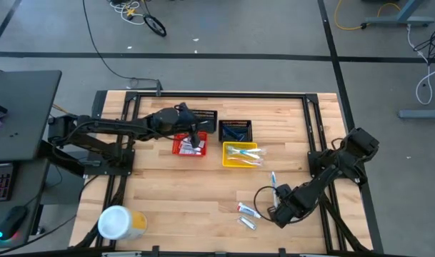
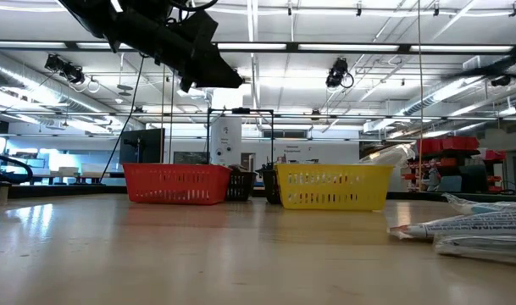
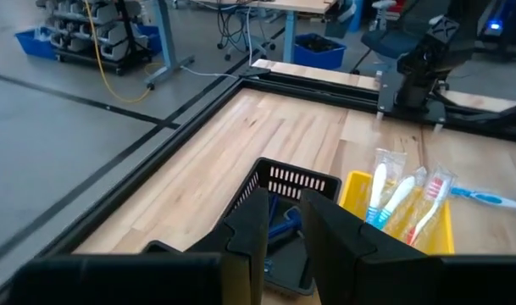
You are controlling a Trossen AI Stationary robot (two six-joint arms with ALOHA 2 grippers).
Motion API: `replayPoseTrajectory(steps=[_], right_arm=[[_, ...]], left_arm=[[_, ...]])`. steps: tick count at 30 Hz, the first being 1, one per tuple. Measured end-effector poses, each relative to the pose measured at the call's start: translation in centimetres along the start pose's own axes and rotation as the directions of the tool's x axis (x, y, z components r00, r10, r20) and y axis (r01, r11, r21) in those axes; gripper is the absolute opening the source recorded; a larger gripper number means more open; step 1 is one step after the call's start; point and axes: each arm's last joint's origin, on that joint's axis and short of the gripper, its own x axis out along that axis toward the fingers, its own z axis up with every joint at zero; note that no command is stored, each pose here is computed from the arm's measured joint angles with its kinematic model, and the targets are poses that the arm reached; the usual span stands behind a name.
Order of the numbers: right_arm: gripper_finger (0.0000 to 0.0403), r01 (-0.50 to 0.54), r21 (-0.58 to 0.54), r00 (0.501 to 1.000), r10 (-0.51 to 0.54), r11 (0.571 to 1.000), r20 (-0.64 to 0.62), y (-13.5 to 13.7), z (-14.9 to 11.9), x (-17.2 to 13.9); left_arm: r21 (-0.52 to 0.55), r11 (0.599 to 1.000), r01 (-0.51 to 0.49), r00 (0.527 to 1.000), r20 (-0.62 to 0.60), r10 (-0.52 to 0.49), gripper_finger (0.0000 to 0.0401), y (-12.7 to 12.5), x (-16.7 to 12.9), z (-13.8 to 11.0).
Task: Pick & Place Travel size toiletries
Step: Put the silver nail cutter into the left black bin
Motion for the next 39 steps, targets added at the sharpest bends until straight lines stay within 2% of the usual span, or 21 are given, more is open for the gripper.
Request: replayPoseTrajectory(steps=[2, 5, 7, 8, 10, 11, 13, 15, 17, 18, 20, 23, 24, 26, 29, 32, 35, 39], right_arm=[[0.0038, -0.030, -0.035, 0.999, 0.031, 0.999, 0.018, 0.7, -0.3, -1.6], [0.0036, -0.146, -0.141, 0.980, 0.163, 0.979, 0.116, 1.6, -0.7, -4.4], [0.0036, -0.203, -0.250, 0.932, 0.265, 0.947, 0.247, 1.9, -0.4, -6.0], [0.0035, -0.229, -0.302, 0.893, 0.324, 0.925, 0.314, 2.1, -0.3, -6.9], [0.0035, -0.241, -0.403, 0.780, 0.424, 0.883, 0.461, 2.2, 0.2, -8.5], [0.0036, -0.212, -0.446, 0.709, 0.451, 0.869, 0.542, 2.2, 0.6, -9.0], [0.0040, -0.133, -0.494, 0.556, 0.477, 0.859, 0.680, 2.4, 1.3, -9.7], [0.0046, -0.046, -0.493, 0.410, 0.467, 0.869, 0.784, 2.7, 2.1, -10.3], [0.0048, -0.008, -0.468, 0.311, 0.447, 0.884, 0.839, 3.2, 3.2, -10.7], [0.0049, 0.002, -0.452, 0.286, 0.432, 0.892, 0.855, 3.5, 3.8, -10.7], [0.0050, 0.000, -0.430, 0.264, 0.415, 0.903, 0.871, 4.2, 5.3, -10.9], [0.0050, -0.004, -0.460, 0.299, 0.440, 0.888, 0.847, 5.5, 7.7, -11.4], [0.0051, 0.004, -0.488, 0.318, 0.462, 0.873, 0.828, 5.9, 8.5, -11.6], [0.0051, 0.016, -0.562, 0.323, 0.527, 0.827, 0.786, 6.7, 9.9, -12.3], [0.0051, 0.061, -0.667, 0.278, 0.629, 0.743, 0.726, 7.7, 11.7, -13.5], [0.0051, 0.103, -0.719, 0.217, 0.690, 0.688, 0.691, 8.1, 13.3, -14.4], [0.0052, 0.133, -0.736, 0.223, 0.703, 0.664, 0.675, 8.0, 14.5, -14.6], [0.0052, 0.134, -0.746, 0.253, 0.705, 0.653, 0.663, 7.7, 15.7, -14.5]], left_arm=[[-0.027, 1.000, 0.000, 1.000, 0.000, 0.000, 0.0080, 0.0, 0.0, 0.0], [-0.051, 0.999, 0.009, 1.000, 0.000, -0.009, 0.0080, -0.1, 0.0, 0.0], [-0.051, 0.998, 0.027, 1.000, -0.003, -0.027, 0.0080, -0.1, 0.0, 0.0], [-0.052, 0.998, 0.047, 0.999, -0.004, -0.047, 0.0080, -0.2, 0.0, 0.0], [-0.053, 0.992, 0.113, 0.993, -0.009, -0.114, 0.0080, -0.4, 0.0, 0.0], [-0.053, 0.986, 0.157, 0.987, -0.012, -0.158, 0.0080, -0.5, 0.0, 0.0], [-0.054, 0.967, 0.249, 0.968, -0.015, -0.250, 0.0080, -0.8, -0.1, 0.0], [-0.059, 0.943, 0.329, 0.944, -0.014, -0.330, 0.0080, -1.1, -0.2, 0.0], [-0.056, 0.923, 0.380, 0.924, -0.019, -0.381, 0.0080, -1.5, -0.3, 0.0], [-0.045, 0.918, 0.394, 0.919, -0.014, -0.395, 0.0080, -1.8, -0.3, 0.0], [-0.008, 0.909, 0.417, 0.909, 0.011, -0.417, 0.0081, -2.4, -0.2, 0.0], [0.045, 0.892, 0.450, 0.891, 0.037, -0.452, 0.0081, -3.6, 0.4, -0.3], [0.063, 0.886, 0.459, 0.886, 0.040, -0.462, 0.0082, -4.0, 0.6, -0.5], [0.072, 0.878, 0.472, 0.879, 0.032, -0.475, 0.0088, -4.6, 1.2, -1.1], [0.052, 0.882, 0.469, 0.883, -0.007, -0.469, 0.0107, -4.8, 1.9, -2.1], [0.026, 0.873, 0.486, 0.874, -0.038, -0.485, 0.0133, -4.9, 2.2, -2.6], [0.046, 0.856, 0.515, 0.857, -0.047, -0.513, 0.0159, -5.0, 2.2, -2.7], [0.056, 0.861, 0.506, 0.863, -0.023, -0.505, 0.0183, -5.0, 2.1, -2.4]])
